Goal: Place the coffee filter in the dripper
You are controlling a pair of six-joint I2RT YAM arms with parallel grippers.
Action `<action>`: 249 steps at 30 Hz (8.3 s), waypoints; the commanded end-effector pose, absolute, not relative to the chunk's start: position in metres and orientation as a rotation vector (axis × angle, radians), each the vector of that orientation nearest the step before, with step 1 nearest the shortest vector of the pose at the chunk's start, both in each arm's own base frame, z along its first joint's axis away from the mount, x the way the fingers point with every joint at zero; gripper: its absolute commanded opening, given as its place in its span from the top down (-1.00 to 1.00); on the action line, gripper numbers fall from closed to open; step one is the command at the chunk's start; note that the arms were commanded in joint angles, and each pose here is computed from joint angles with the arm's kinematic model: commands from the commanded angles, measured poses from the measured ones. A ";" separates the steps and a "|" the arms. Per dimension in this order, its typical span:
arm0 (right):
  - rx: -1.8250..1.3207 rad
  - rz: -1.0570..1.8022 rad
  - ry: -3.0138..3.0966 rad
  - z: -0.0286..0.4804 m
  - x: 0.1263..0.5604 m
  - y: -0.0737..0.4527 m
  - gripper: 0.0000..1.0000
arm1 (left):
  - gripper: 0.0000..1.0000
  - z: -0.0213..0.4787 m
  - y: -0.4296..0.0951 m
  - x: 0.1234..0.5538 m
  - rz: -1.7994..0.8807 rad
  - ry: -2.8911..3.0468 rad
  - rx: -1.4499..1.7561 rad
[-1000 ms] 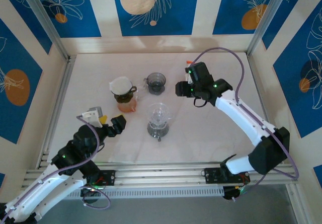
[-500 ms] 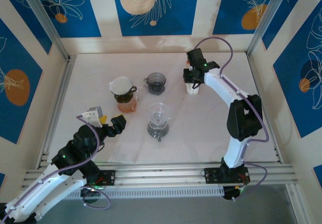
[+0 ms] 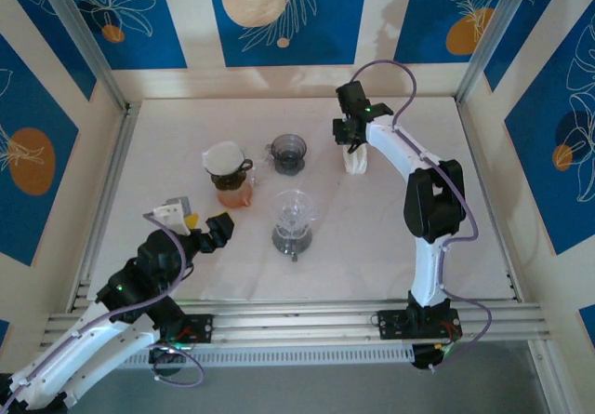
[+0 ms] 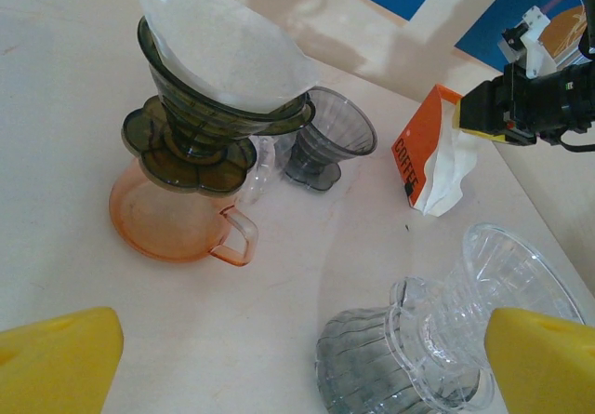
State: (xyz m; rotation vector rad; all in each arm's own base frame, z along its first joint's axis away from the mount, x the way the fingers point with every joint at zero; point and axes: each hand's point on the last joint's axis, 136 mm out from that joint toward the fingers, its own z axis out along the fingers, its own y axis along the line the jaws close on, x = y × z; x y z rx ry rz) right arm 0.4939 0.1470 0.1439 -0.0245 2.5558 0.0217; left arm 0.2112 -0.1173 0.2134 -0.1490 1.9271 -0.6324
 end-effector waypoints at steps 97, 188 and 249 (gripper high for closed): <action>-0.391 0.599 2.948 0.289 0.211 0.245 1.00 | -1.00 0.228 -0.107 0.198 -0.615 1.902 -0.077; -0.675 0.303 2.654 0.222 0.246 0.281 1.00 | -0.99 0.245 -0.183 0.206 -0.881 1.984 0.129; -0.678 0.123 2.575 0.210 0.255 0.265 0.65 | -0.37 0.179 -0.235 0.251 -0.972 2.314 0.107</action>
